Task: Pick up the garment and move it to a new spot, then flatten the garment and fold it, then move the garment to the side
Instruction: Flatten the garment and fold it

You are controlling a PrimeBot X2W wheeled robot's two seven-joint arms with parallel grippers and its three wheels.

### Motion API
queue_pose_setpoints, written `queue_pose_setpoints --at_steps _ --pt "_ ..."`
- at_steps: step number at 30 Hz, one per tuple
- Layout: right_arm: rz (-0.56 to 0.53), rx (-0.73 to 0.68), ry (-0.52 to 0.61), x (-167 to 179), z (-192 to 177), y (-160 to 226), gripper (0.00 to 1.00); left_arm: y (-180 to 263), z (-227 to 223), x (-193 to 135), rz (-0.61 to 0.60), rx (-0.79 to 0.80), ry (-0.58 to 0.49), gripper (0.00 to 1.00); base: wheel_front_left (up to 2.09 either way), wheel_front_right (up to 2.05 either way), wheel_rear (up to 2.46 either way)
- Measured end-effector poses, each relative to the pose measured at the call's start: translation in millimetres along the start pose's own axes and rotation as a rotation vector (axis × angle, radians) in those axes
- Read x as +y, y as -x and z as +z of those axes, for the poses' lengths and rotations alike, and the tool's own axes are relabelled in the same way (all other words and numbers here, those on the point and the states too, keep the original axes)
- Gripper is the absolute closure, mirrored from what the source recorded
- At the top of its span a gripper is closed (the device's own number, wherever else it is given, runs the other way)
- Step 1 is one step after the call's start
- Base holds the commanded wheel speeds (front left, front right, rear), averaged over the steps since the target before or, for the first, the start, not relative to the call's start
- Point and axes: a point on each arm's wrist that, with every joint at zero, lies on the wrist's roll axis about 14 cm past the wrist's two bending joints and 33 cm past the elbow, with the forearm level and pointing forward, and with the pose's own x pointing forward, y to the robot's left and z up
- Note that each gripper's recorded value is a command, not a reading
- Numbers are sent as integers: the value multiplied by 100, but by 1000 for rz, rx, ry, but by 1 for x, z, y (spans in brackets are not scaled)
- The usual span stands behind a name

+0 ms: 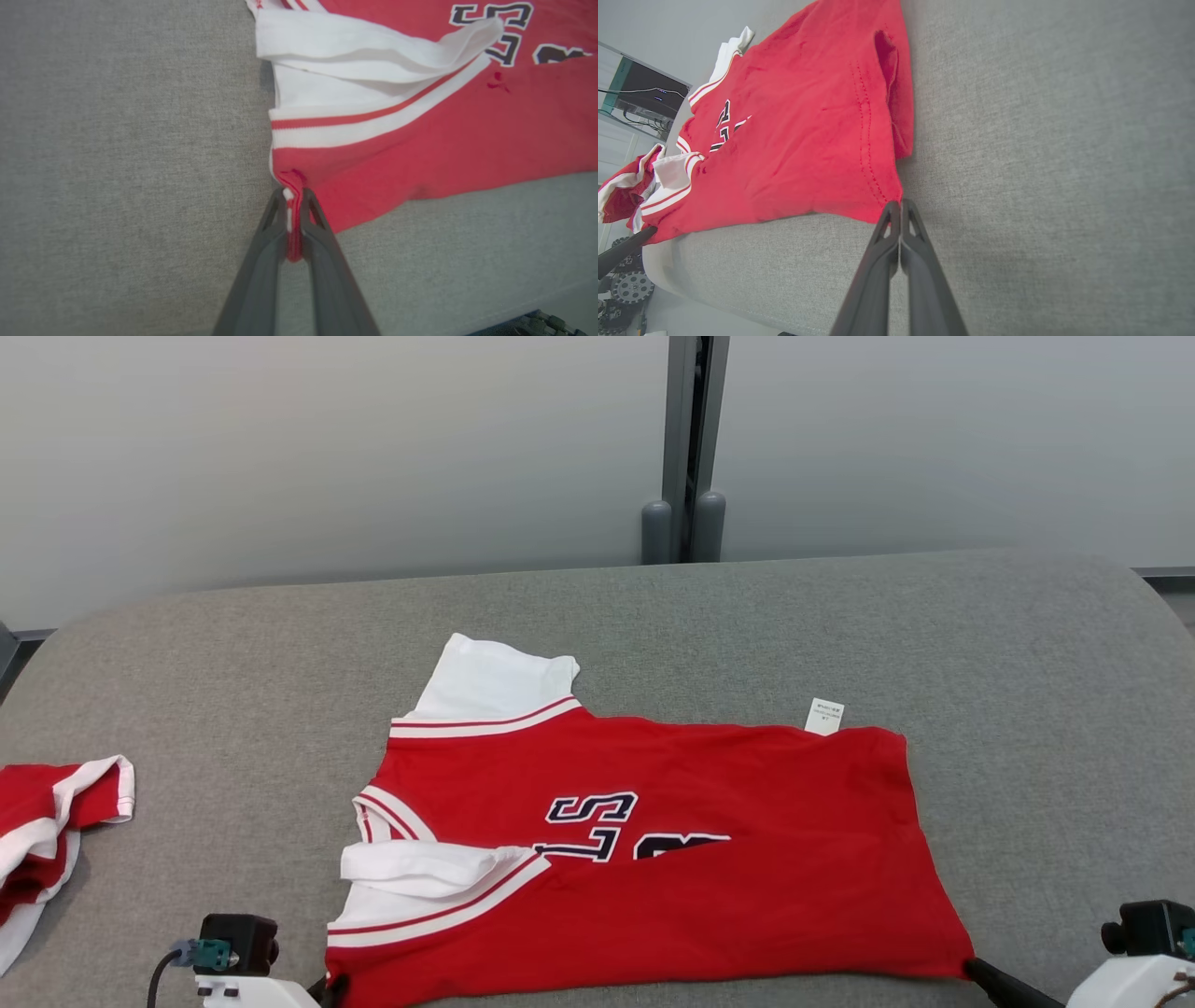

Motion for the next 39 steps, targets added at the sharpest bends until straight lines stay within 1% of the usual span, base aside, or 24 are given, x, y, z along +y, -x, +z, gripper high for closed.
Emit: queue_pose_setpoints --at_steps 4,11,14,17,28,29,30,31,32,33,39 --pt "-12 -1 -41 -6 -12 11 100 4 -2 3 12 16 -3 100 0 0 0" --pt "-25 1 -54 -9 -18 18 100 6 -9 3 8 73 -11 100 0 0 0" --pt "-30 -8 -43 -9 -14 18 100 10 -20 -1 -4 112 -4 100 0 0 0" --pt "-30 -11 -35 -8 -12 18 100 14 -23 1 5 124 -3 100 0 0 0" --pt "-34 14 -25 -3 -15 20 100 24 -28 3 24 128 16 100 0 0 0" --pt "-33 13 -24 -2 -15 20 100 24 -28 2 23 129 17 93 0 0 0" --pt "-32 15 -24 -1 -15 20 100 23 -29 2 22 131 18 67 0 0 0" --pt "-35 17 -25 -1 -15 20 88 23 -29 1 20 136 19 41 0 0 0" --pt "-33 17 -26 0 -15 20 38 23 -30 0 18 139 19 8 0 0 0" --pt "-32 14 -27 2 -14 20 0 23 -31 0 17 143 20 0 0 0 0" --pt "-32 8 -22 7 -8 22 0 22 -28 1 22 139 20 0 0 0 0"
